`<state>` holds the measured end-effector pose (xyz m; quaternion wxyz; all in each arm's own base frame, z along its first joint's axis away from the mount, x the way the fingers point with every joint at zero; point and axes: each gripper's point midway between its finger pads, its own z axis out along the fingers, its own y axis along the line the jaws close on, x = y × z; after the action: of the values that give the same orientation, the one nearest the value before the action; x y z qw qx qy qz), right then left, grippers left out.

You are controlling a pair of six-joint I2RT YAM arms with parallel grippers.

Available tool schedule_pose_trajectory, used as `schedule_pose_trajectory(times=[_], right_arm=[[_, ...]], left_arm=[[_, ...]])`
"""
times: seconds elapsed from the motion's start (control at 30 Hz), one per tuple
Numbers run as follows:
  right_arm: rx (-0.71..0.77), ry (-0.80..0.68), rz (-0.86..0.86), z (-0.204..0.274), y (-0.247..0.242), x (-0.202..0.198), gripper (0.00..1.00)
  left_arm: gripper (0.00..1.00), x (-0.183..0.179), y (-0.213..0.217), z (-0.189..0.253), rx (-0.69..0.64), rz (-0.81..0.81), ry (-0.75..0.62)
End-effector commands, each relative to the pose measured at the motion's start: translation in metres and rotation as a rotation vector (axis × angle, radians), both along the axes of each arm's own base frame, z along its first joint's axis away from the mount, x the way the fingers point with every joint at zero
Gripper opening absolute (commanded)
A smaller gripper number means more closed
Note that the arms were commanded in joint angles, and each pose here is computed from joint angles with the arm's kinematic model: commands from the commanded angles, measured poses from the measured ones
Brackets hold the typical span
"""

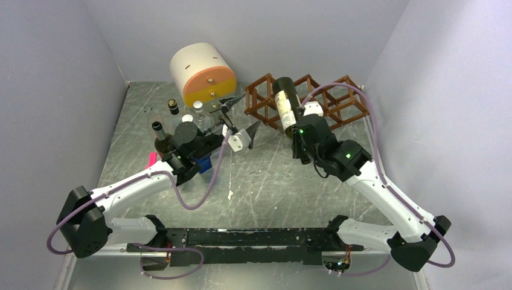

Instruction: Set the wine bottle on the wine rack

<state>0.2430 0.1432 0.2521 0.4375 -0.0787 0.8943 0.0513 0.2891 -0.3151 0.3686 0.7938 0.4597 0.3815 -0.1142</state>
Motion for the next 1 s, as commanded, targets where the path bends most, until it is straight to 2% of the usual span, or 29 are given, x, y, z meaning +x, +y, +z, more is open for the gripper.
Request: schedule_pose_trajectory(times=[0.0,0.23,0.43,0.53,0.8,0.97], right_arm=[[0.130,-0.088,-0.044,0.029,-0.011,0.000,0.00],[0.167,-0.030,-0.105,0.018,-0.026,-0.021,0.00],[0.156,0.048,-0.182,-0.007,-0.040,-0.037,0.00],[0.145,0.077,-0.227,-0.013,-0.050,-0.046,0.00],[0.137,0.145,-0.321,-0.040,-0.063,-0.060,0.00],[0.043,0.175,-0.373,-0.062,-0.069,-0.052,0.00]], left_arm=[[0.98,-0.006,0.005,-0.006,-0.225,-0.035,0.282],[0.98,0.002,0.004,-0.053,-0.280,0.022,0.625],[0.98,0.000,0.008,-0.076,-0.347,0.062,0.809],[0.98,-0.005,0.006,-0.077,-0.358,0.042,0.850],[0.98,-0.012,0.006,-0.078,-0.357,0.002,0.821],[0.98,-0.012,0.005,-0.079,-0.330,0.005,0.830]])
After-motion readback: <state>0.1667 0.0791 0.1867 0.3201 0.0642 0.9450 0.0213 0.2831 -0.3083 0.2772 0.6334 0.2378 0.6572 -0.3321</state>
